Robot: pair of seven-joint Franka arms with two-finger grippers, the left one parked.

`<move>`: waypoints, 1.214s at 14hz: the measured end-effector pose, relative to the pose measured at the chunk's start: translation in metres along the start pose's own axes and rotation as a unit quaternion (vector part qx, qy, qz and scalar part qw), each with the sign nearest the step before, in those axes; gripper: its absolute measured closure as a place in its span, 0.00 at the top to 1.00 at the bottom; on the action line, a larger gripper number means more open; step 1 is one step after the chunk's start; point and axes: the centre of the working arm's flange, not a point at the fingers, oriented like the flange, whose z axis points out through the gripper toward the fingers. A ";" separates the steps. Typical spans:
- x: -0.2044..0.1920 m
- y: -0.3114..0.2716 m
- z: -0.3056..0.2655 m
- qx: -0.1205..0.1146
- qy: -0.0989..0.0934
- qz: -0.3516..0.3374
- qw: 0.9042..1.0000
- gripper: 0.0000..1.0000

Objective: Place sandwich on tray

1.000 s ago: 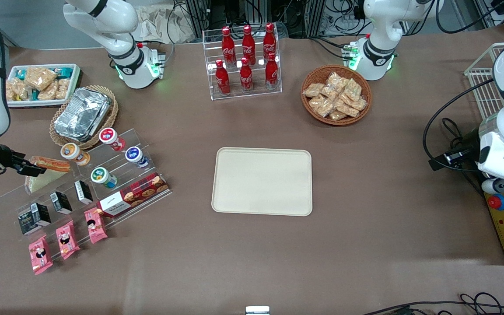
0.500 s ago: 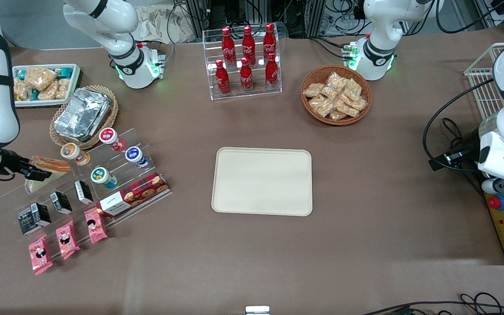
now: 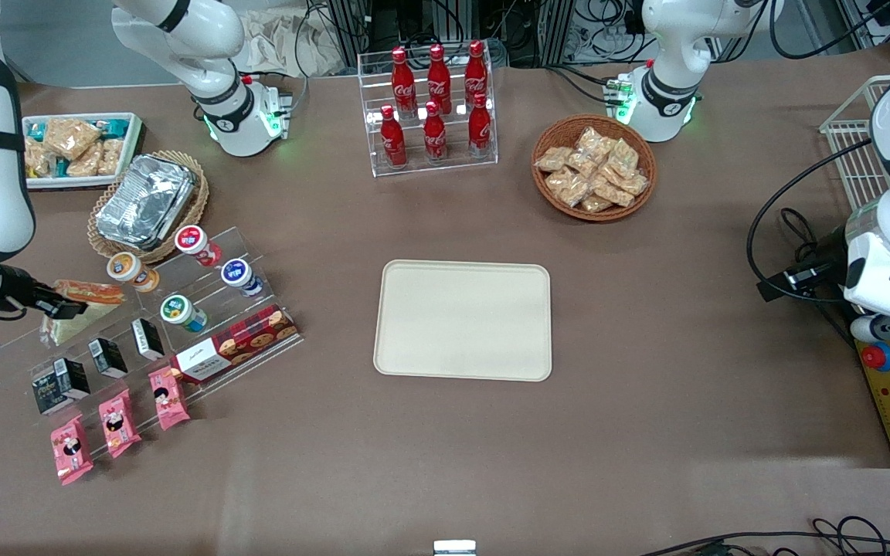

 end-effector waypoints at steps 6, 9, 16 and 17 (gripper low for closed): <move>0.012 -0.014 -0.086 0.006 0.045 -0.060 0.997 0.37; 0.001 -0.046 -0.119 0.009 0.045 -0.097 0.994 0.38; -0.060 -0.191 -0.146 0.020 0.066 -0.340 0.938 0.38; -0.073 -0.218 -0.146 0.022 0.074 -0.375 0.924 0.38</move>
